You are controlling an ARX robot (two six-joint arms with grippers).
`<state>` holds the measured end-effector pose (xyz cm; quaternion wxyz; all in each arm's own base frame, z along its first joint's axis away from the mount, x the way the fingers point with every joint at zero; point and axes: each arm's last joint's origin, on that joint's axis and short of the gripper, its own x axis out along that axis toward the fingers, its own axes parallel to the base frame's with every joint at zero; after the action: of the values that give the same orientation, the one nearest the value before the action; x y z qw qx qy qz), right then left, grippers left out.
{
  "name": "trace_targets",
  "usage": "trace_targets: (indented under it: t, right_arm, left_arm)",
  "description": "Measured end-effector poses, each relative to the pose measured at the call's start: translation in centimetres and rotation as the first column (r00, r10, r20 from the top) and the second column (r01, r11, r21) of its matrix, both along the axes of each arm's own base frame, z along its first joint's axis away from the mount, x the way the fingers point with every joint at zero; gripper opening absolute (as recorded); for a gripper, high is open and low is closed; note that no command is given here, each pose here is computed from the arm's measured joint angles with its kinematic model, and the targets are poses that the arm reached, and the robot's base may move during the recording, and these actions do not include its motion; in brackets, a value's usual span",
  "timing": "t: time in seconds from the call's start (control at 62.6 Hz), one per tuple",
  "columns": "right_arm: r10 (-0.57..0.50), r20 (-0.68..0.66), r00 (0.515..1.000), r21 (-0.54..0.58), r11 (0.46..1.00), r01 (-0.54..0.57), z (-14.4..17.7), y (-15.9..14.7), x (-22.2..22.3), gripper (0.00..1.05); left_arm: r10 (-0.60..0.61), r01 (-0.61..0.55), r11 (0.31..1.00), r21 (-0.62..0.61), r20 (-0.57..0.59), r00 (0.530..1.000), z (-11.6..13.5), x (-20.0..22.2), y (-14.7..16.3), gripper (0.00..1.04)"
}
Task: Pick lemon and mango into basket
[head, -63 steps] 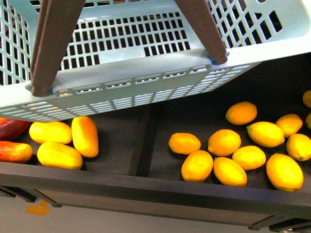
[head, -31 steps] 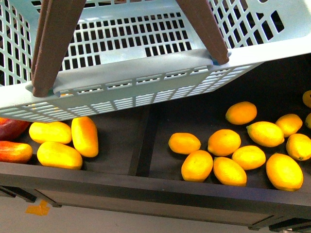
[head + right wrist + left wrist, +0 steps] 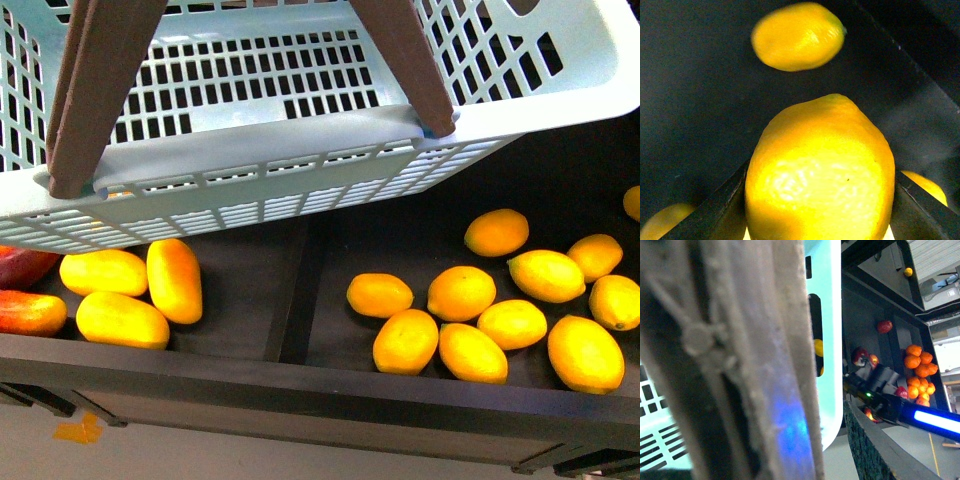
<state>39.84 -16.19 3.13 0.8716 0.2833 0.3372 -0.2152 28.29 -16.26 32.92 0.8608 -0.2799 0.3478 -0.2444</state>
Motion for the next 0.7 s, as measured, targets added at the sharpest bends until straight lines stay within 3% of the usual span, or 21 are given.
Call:
trace_targets:
  t: [0.128, 0.272, 0.432, 0.591, 0.703]
  right_arm:
    - [0.139, 0.161, 0.977, -0.055, 0.990, -0.132, 7.8, 2.0, -4.7, 0.64]
    - [0.250, 0.264, 0.931, -0.114, 0.967, -0.227, 13.1, 5.4, -7.8, 0.64]
    - [0.396, 0.442, 0.805, -0.234, 0.917, -0.323, 20.8, 10.9, -9.5, 0.64]
    - [0.484, 0.542, 0.687, -0.279, 0.875, -0.397, 25.1, 16.2, -9.5, 0.64]
    - [0.528, 0.557, 0.641, -0.278, 0.846, -0.456, 25.9, 19.9, -8.9, 0.64]
  left_arm:
    - [0.000, 0.000, 1.000, 0.000, 0.000, 1.000, 0.0, 0.0, 0.0, 0.29]
    - [-0.001, 0.001, 1.000, 0.000, 0.000, 1.000, 0.0, 0.0, 0.0, 0.29]
    - [-0.001, 0.001, 1.000, 0.000, 0.000, 1.000, 0.0, 0.0, 0.0, 0.29]
    - [-0.001, 0.001, 1.000, -0.001, 0.000, 1.000, 0.0, 0.0, 0.0, 0.29]
    - [0.001, -0.001, 1.000, 0.000, 0.001, 1.000, 0.0, 0.0, 0.0, 0.29]
